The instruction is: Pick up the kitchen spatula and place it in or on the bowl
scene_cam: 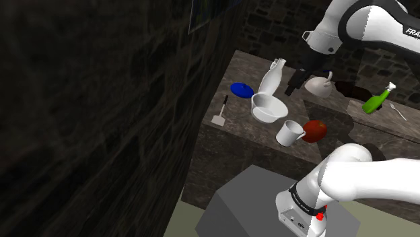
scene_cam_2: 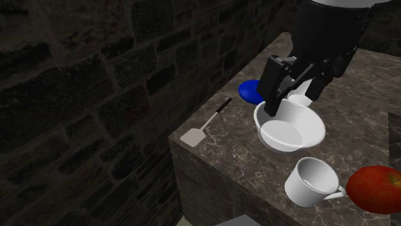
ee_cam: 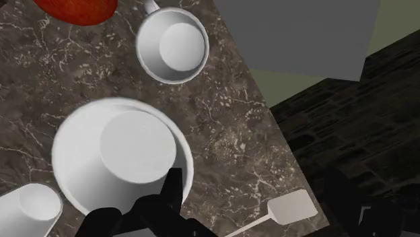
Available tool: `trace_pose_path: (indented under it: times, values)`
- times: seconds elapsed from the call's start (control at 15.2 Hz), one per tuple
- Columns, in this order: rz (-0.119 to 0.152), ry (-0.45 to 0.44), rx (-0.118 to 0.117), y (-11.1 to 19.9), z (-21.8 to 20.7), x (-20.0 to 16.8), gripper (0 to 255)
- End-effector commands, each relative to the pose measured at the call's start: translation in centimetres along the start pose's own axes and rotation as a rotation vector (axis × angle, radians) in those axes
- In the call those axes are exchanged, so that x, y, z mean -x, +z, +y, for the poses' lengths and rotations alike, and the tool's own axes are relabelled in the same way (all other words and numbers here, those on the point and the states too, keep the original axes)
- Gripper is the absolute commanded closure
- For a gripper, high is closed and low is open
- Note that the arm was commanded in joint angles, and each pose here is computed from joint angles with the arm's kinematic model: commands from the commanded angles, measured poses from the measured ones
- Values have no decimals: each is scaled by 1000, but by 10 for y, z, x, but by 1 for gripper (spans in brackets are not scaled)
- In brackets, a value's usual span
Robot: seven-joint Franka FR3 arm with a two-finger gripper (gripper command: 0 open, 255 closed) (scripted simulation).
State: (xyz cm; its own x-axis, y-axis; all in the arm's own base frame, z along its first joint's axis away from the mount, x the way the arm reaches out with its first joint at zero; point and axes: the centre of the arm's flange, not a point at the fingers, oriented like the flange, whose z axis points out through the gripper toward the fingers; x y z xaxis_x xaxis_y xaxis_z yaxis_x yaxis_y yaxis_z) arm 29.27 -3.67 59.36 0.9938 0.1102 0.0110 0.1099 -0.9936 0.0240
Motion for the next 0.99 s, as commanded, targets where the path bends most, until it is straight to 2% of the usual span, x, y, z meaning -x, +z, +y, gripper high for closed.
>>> trace_pose_path:
  times: [0.0, 0.46, 0.92]
  values:
    - [0, 0, 0, 0, 0, 0, 0]
    - [10, 288, 5, 60, -35, -60, 0]
    - [20, 575, 10, 119, -50, -129, 0]
